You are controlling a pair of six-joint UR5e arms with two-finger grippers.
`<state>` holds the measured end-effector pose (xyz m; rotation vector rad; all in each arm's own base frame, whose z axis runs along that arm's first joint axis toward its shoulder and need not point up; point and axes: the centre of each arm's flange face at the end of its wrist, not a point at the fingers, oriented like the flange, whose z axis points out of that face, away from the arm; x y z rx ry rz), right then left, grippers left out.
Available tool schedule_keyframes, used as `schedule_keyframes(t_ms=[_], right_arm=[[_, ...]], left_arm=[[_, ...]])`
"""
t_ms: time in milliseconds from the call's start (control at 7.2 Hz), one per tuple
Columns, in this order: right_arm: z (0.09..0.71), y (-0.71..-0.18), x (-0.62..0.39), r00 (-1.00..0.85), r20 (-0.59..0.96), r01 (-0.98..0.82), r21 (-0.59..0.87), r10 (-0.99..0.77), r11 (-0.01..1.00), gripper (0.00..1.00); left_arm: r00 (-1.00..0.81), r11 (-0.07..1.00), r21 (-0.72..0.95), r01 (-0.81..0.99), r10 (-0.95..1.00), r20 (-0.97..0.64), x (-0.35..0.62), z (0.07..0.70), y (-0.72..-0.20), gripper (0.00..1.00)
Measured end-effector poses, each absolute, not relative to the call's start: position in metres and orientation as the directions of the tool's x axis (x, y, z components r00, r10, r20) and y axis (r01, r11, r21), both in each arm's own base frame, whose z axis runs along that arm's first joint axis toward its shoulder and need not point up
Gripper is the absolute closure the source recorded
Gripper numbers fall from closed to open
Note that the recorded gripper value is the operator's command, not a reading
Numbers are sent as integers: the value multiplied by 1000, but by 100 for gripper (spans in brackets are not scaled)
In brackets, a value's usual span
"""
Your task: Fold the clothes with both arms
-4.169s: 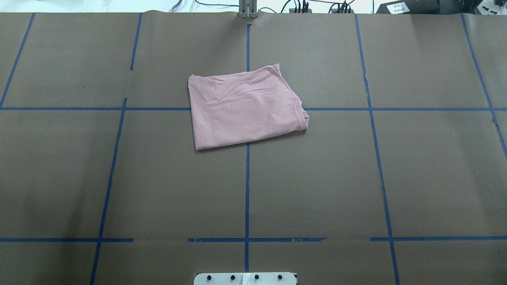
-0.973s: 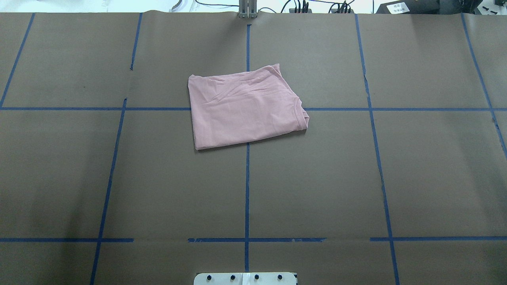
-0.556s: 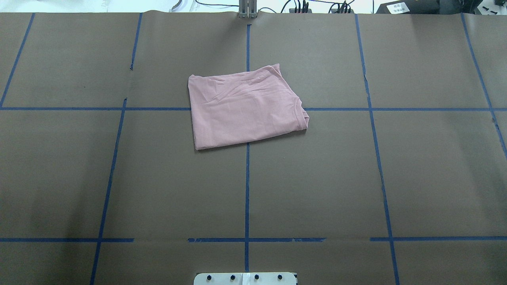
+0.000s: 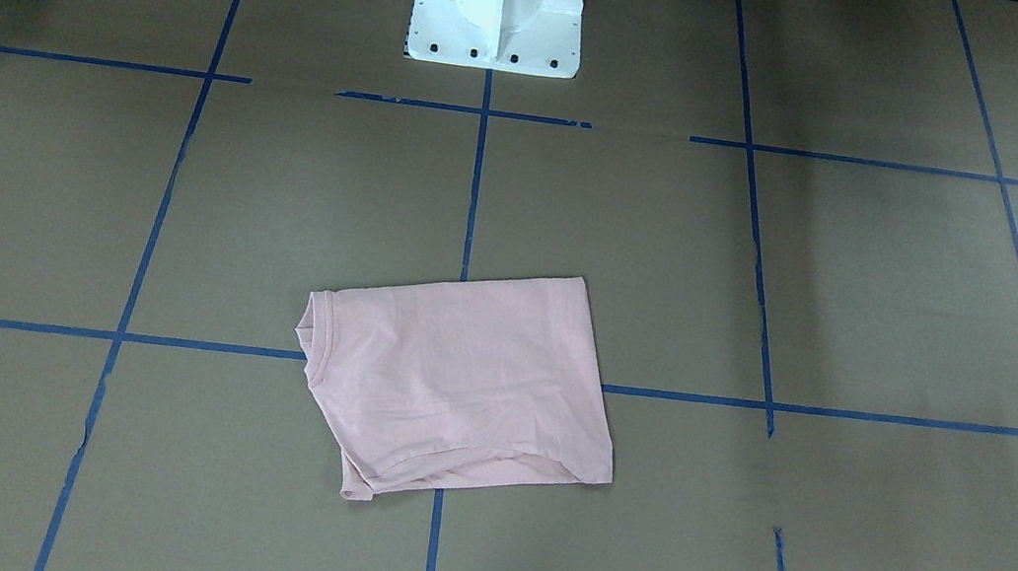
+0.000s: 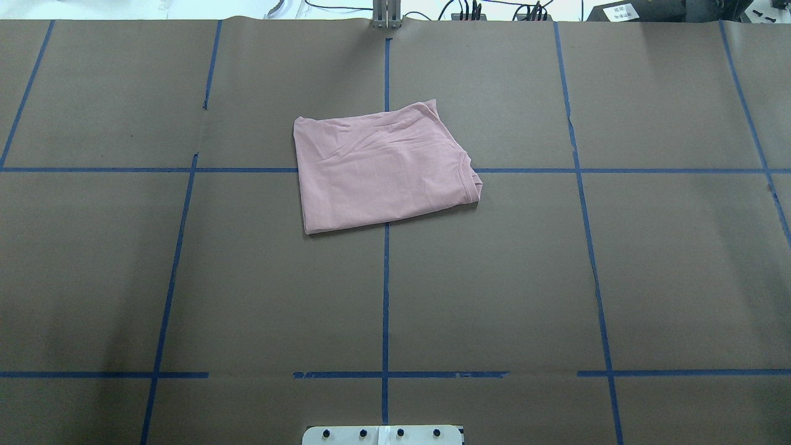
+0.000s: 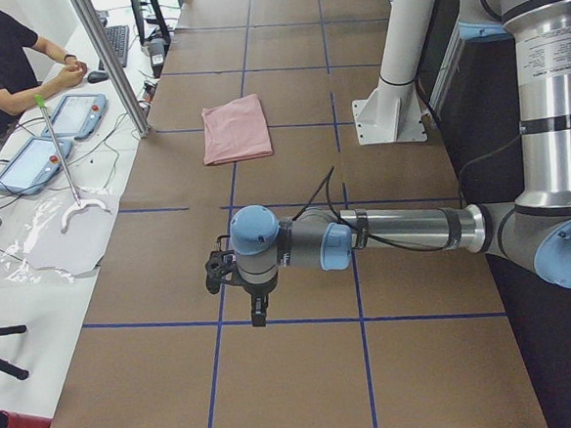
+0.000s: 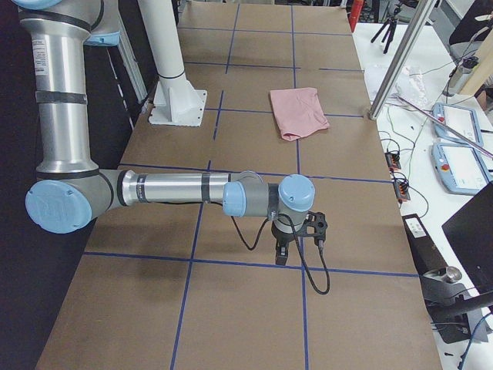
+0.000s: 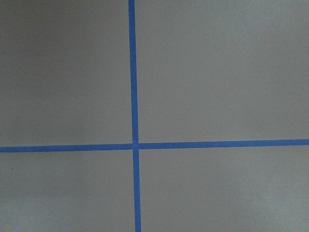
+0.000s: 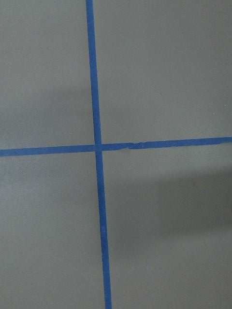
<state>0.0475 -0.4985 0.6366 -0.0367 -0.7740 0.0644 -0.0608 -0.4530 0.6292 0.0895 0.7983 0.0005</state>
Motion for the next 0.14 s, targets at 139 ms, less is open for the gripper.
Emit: schedule_keyframes(t_ms=[139], right_arm=[[636,-499,47,713,698,-44,-54,69,998,0]], left_arm=[[698,996,80,34,34,-715,-61,629,-453,0]])
